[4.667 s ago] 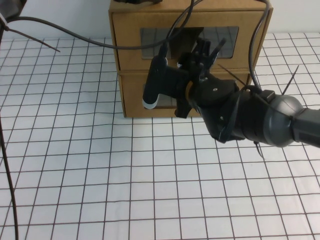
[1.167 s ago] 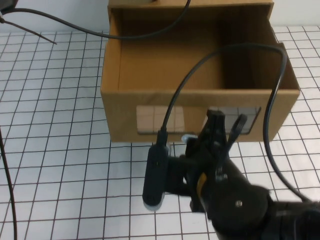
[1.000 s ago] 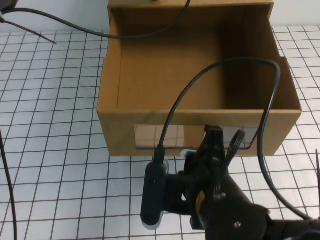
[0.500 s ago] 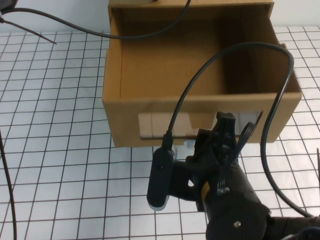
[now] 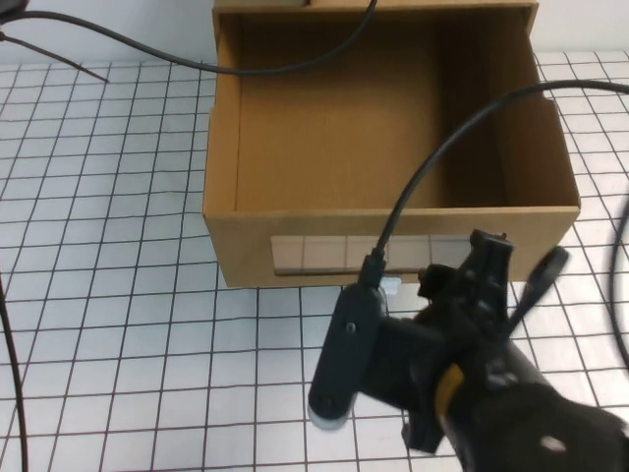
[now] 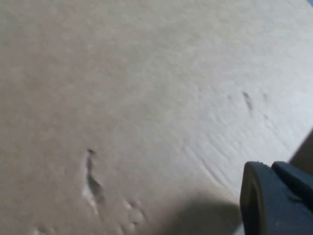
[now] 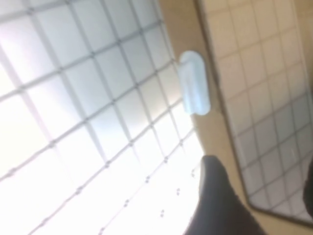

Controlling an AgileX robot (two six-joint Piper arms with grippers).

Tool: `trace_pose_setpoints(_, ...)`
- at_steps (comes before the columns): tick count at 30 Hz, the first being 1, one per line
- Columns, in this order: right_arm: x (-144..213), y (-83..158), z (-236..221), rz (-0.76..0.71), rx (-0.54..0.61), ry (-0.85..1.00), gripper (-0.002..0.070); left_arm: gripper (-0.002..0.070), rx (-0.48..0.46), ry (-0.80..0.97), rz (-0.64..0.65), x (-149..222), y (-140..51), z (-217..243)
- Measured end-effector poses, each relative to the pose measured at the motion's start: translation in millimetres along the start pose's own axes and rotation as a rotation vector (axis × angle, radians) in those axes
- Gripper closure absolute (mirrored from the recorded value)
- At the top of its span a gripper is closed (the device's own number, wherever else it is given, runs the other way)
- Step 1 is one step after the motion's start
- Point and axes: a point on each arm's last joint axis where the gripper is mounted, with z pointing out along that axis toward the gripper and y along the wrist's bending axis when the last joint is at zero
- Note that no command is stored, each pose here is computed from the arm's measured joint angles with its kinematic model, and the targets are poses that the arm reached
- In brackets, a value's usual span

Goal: Open the shoe box
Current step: 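Pull the top drawer of the cardboard box fully open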

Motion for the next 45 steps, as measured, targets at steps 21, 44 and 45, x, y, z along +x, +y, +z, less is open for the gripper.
trace_pose_setpoints(21,72.3,-112.2,-96.7,0.567,0.068,-0.147,0.0686,0.0678,-0.087,-0.233,0.289,-32.8,-90.6,-133.4)
trace_pose_setpoints(44,167.2,-140.5,-103.6,0.954,0.160,-0.036,0.0689,0.0678,-0.523,-0.476,0.291,120.2,-114.4,-211.6)
trace_pose_setpoints(45,166.9,-138.1,-101.3,0.968,0.156,-0.052,0.0689,0.0678,-0.535,-0.514,0.292,134.7,-116.4,-215.1)
